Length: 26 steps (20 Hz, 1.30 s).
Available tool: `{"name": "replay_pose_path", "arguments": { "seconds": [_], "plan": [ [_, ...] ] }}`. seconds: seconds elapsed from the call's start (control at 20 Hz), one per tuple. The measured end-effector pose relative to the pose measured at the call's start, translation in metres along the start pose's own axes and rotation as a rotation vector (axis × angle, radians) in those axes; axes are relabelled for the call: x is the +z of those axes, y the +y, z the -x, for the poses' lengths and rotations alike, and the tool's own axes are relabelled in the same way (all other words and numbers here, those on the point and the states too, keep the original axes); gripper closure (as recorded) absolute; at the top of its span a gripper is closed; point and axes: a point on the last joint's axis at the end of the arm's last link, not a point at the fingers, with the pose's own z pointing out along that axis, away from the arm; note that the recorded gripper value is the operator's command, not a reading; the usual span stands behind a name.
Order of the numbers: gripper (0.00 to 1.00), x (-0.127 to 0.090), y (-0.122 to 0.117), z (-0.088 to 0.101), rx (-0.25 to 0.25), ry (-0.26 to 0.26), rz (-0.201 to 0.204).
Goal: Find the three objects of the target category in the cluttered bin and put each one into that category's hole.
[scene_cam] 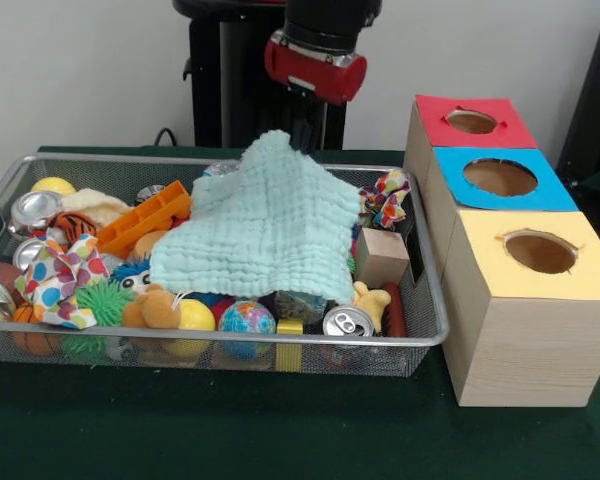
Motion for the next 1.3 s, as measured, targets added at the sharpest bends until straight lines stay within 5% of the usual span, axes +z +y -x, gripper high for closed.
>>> {"name": "replay_pose_path", "arguments": {
  "seconds": [0.35, 0.65, 1.3],
  "plan": [
    [1.0, -0.009, -0.039, 0.037, 0.021, -0.043, -0.012],
    [1.0, -0.005, -0.104, 0.071, 0.067, -0.049, -0.043],
    [1.0, -0.029, -0.2, 0.093, 0.091, -0.031, -0.128]
  ]
}}
